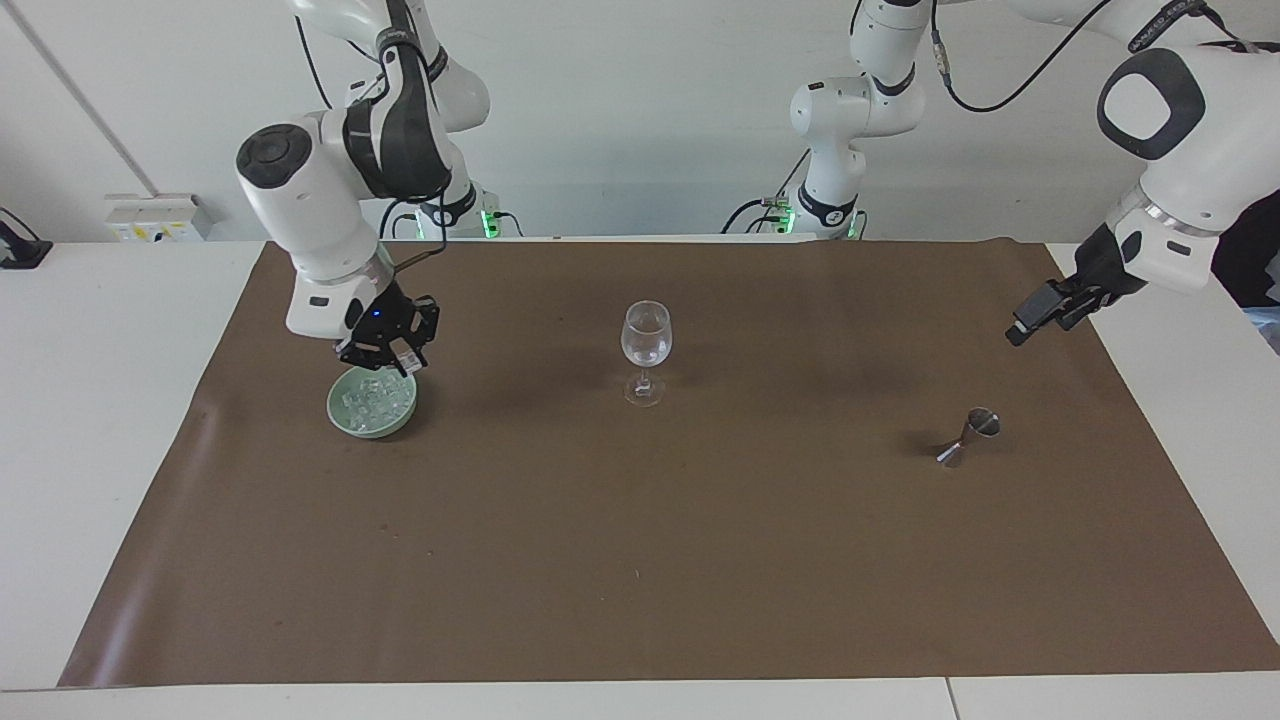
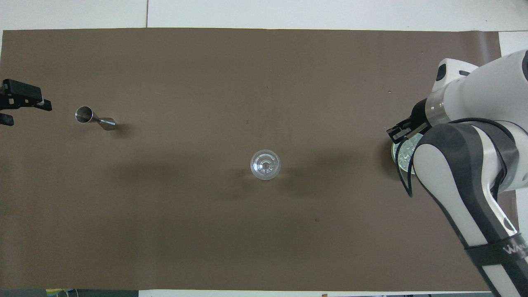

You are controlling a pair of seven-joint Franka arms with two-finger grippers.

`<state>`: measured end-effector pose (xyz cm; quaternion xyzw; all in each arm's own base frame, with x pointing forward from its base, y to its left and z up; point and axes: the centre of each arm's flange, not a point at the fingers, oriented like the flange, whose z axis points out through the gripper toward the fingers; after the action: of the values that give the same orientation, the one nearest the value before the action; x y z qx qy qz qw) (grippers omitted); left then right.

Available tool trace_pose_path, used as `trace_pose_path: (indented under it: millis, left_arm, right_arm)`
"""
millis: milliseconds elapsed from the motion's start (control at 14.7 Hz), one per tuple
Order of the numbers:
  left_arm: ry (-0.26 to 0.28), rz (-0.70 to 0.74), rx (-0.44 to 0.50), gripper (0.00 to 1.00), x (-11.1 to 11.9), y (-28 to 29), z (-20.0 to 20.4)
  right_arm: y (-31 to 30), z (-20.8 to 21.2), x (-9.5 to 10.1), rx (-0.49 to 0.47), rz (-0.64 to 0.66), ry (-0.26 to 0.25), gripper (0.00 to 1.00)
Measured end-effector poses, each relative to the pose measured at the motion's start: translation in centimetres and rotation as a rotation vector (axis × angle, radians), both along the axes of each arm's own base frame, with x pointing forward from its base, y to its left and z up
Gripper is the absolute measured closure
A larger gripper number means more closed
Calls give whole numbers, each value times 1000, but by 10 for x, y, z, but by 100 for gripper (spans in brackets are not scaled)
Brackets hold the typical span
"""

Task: Pour wine and add ice with both arms
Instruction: 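Lift the ice from the bowl with the right gripper toward the glass, then open the right gripper over the clear glass to drop the ice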

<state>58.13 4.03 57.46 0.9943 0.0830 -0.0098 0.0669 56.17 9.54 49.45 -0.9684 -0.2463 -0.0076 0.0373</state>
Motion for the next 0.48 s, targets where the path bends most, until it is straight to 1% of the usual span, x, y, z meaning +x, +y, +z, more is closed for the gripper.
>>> trace_pose_path:
  millis: [136,204,476]
  left_arm:
    - [7,-110,42,0,-13,3,12]
    - [14,-139,51,0,-19,4,18]
    - [29,-178,53,0,-36,3,34]
  right_arm:
    - [50,27,-6,7,-85,-8,74]
    - [75,38,-11,12,-126,-13,74]
    - [169,70,-43,43,-262,-32,74]
